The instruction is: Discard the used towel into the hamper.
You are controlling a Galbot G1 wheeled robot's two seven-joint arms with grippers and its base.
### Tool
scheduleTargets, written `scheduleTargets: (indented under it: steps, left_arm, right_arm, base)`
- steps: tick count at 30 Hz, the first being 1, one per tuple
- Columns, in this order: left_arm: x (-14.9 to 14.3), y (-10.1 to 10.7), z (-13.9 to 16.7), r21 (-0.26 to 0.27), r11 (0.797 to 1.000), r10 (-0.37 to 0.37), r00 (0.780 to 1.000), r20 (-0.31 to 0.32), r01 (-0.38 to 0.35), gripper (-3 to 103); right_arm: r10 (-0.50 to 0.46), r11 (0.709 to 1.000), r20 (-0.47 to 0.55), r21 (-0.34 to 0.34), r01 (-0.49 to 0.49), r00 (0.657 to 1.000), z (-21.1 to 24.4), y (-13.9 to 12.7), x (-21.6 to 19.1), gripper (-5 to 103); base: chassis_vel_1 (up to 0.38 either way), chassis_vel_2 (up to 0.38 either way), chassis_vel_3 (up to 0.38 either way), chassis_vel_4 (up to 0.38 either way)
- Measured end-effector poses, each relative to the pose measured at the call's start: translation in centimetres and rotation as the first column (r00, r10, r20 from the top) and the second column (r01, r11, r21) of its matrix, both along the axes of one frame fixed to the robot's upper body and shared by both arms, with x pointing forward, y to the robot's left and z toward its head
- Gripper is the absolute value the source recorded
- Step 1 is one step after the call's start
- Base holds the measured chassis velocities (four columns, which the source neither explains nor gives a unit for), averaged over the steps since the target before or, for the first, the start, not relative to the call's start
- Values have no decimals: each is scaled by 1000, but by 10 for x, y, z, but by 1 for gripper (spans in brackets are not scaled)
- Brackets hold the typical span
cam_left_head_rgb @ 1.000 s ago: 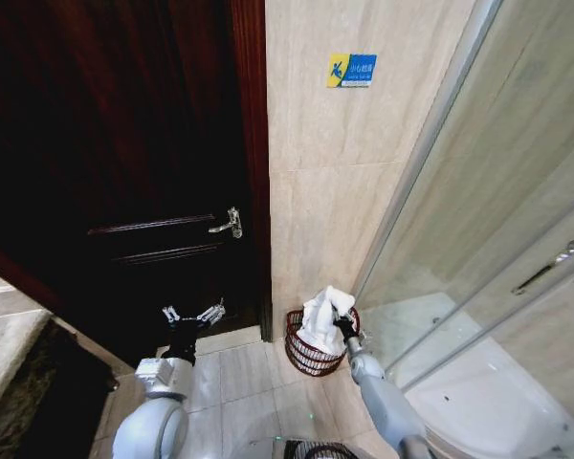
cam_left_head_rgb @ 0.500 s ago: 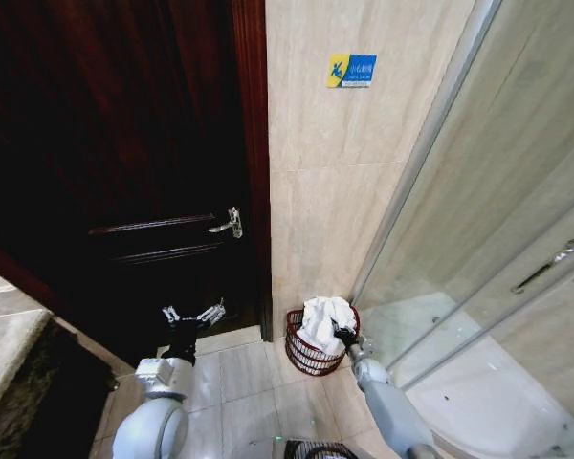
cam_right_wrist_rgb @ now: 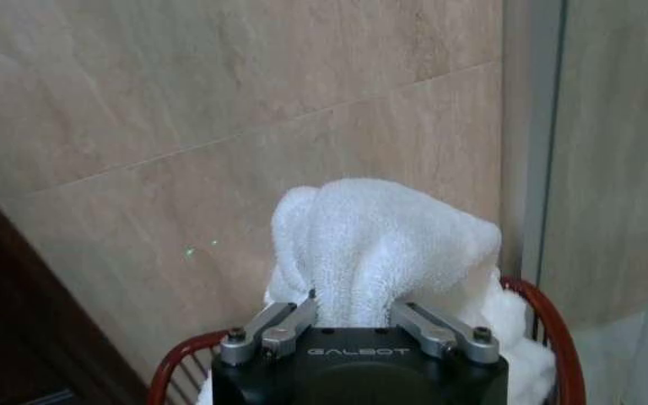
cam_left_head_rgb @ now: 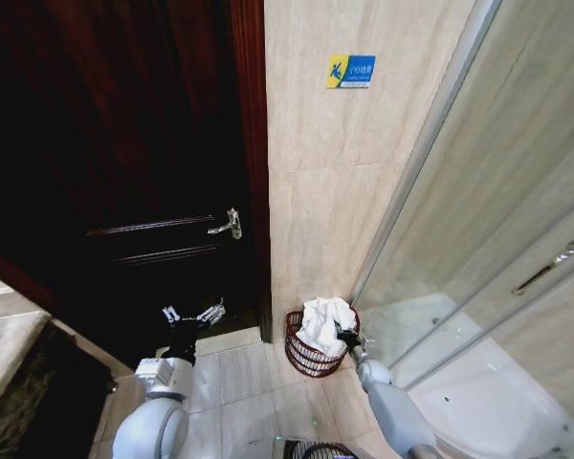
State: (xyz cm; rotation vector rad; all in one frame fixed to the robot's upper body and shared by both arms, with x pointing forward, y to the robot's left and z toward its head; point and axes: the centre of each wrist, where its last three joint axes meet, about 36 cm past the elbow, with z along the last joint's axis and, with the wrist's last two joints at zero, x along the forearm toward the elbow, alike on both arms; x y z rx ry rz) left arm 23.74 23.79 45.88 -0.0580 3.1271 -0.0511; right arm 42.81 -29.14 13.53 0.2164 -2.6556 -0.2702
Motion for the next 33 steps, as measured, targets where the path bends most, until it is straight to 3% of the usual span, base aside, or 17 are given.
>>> scheduleTargets:
  steps: [6,7,9,10,14,33]
  left_arm:
    - [0,0,0,0,1000,0,1000,0,0,100]
    - [0,0,0,0,1000,0,1000,0,0,100]
    - [0,0,0,0,1000,0,1000,0,0,100]
    - [0,0,0,0,1000,0,1000,0,0,100]
    - [0,0,0,0,1000,0,1000,0,0,100]
    - [0,0,0,0,1000,0,1000,0,0,100]
  right_arm:
    - [24,999,-20,-25,-25,1000,-5,1,-8,9]
    - [35,998,-46,-42,-37,998,-12,1,-12,21]
    - [37,998,-64,-50,-40,997,-17,0,-14,21]
    - [34,998,-87,-53,-39,996,-24,-2,-12,16]
    - [19,999,-124,-40,-24,992,-32,-5,-1,12]
    - [66,998,-298,3,-68,952,-54,21,14,12]
  base:
    - [-152,131,182,-179]
    - [-155,114,145,-128]
    - [-108,103,145,-22]
    - [-64,51,49,-14]
    - [-32,26,-8,-7]
    - [11,-2,-7,5]
